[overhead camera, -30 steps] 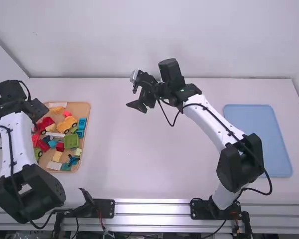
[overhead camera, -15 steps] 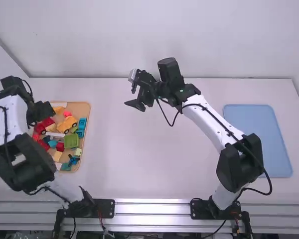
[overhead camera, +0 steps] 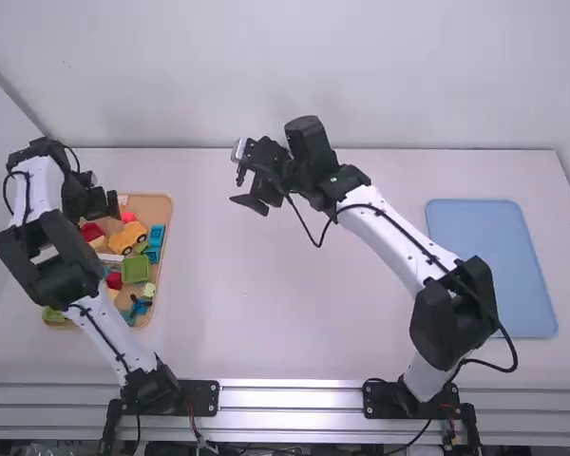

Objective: Assemble lego blocks to make yellow taxi

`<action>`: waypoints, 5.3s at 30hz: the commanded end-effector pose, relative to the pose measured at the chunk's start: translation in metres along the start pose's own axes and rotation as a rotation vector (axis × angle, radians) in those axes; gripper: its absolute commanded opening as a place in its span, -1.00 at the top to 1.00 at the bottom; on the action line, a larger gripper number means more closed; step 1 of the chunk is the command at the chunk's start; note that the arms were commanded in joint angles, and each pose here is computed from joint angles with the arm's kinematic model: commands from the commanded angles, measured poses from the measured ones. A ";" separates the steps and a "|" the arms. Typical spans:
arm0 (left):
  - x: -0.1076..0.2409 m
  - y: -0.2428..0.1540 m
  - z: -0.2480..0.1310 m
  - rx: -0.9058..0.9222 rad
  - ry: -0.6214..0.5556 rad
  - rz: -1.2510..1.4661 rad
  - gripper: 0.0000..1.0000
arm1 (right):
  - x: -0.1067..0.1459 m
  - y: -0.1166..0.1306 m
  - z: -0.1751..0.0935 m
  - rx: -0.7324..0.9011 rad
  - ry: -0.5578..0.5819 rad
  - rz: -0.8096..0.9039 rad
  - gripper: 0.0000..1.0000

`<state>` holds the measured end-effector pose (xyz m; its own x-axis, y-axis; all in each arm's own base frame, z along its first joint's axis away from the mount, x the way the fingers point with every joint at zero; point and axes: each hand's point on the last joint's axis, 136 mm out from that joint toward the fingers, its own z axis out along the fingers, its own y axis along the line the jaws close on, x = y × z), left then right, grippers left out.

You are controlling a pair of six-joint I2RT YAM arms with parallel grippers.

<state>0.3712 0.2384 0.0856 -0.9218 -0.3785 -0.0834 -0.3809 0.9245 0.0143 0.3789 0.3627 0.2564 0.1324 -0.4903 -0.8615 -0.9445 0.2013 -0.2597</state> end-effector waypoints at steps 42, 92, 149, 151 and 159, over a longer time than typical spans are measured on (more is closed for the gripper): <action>0.030 -0.028 0.081 0.094 0.089 0.863 -0.69 | -0.006 -0.011 -0.013 0.072 0.013 0.022 -0.97; 0.041 -0.186 -0.031 0.125 -0.132 1.200 0.53 | 0.024 -0.052 -0.058 0.208 0.104 0.154 -0.97; 0.162 -0.382 -0.024 0.192 -0.350 1.587 -0.98 | 0.063 -0.017 -0.161 0.349 -0.018 0.190 -0.97; 0.141 -0.366 -0.046 0.207 -0.418 1.495 -0.98 | 0.060 -0.018 -0.152 0.336 -0.032 0.176 -0.97; 0.062 -0.288 -0.115 0.200 -0.626 0.891 -0.98 | 0.056 -0.034 -0.119 0.329 -0.114 0.209 -0.97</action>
<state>0.4118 -0.0767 0.1604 -0.5733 0.6243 -0.5307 0.6151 0.7558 0.2247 0.3810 0.2208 0.2802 0.0529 -0.3424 -0.9380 -0.7949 0.5541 -0.2471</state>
